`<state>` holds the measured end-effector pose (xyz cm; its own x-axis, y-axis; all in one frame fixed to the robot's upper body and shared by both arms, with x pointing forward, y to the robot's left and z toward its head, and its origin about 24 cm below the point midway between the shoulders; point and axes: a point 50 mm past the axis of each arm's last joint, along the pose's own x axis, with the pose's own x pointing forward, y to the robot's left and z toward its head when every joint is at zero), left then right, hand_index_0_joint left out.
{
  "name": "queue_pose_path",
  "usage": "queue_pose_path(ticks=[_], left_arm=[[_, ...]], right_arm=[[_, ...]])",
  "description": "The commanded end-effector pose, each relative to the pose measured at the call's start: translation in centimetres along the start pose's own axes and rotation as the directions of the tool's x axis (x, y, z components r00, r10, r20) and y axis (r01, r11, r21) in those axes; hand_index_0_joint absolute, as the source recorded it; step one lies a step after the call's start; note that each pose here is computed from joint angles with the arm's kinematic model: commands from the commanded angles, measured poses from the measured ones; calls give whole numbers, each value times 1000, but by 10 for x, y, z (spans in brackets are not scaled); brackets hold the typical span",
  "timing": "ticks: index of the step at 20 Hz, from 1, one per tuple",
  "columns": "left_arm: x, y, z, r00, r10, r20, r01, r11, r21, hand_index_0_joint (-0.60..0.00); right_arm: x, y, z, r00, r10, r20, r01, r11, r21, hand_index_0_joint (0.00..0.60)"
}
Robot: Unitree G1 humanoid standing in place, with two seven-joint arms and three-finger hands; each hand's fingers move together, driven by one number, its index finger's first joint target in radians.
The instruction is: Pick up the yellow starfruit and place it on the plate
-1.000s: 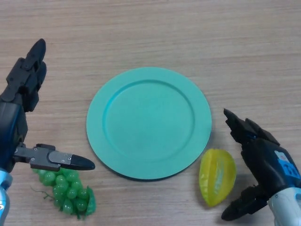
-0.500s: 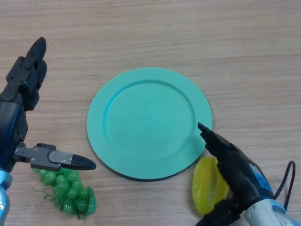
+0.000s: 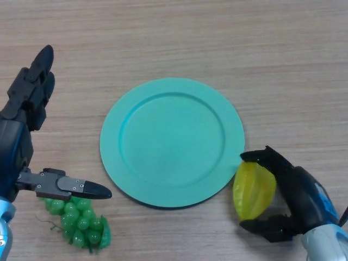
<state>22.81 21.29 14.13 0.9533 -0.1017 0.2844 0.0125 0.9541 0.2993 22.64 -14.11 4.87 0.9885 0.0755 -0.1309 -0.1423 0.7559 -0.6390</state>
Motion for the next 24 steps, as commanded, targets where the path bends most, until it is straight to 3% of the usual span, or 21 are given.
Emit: queue_pose_path(ticks=[1, 6, 8, 10, 11, 17, 20, 21, 22, 23, 24], left_arm=[[0, 11, 32, 980, 46, 194, -56, 997, 48, 0], [-2, 11, 35, 979, 45, 198, -52, 998, 32, 0], [-2, 12, 35, 980, 40, 194, -49, 998, 41, 0], [-1, 11, 37, 978, 40, 203, -49, 998, 38, 0], [-1, 11, 39, 977, 44, 210, -52, 998, 32, 0], [2, 12, 38, 977, 44, 210, -50, 998, 23, 0], [5, 13, 39, 977, 30, 210, -37, 999, 26, 0], [6, 14, 40, 975, 36, 218, -42, 999, 20, 0], [8, 14, 42, 973, 43, 227, -47, 999, 13, 0], [10, 14, 43, 970, 45, 238, -50, 999, 12, 0], [10, 14, 43, 970, 46, 239, -50, 999, 12, 0]], right_arm=[[1, -23, 28, 982, -72, 173, 74, 997, -5, 600], [2, -38, 40, 974, -96, 205, 101, 995, -11, 600], [3, -46, 49, 964, -104, 245, 117, 992, -41, 600], [7, -51, 66, 941, -111, 321, 139, 988, -66, 600], [11, -50, 77, 928, -100, 359, 125, 991, -45, 600], [37, -17, 111, 922, 13, 388, -60, 992, 111, 600], [53, -4, 116, 924, 37, 381, -100, 984, 147, 600], [60, -2, 117, 923, 30, 383, -92, 985, 145, 543], [68, 0, 118, 923, 19, 384, -81, 986, 145, 600], [76, 1, 117, 932, 6, 364, -62, 988, 144, 549], [77, 1, 116, 931, 2, 365, -57, 989, 140, 450]])
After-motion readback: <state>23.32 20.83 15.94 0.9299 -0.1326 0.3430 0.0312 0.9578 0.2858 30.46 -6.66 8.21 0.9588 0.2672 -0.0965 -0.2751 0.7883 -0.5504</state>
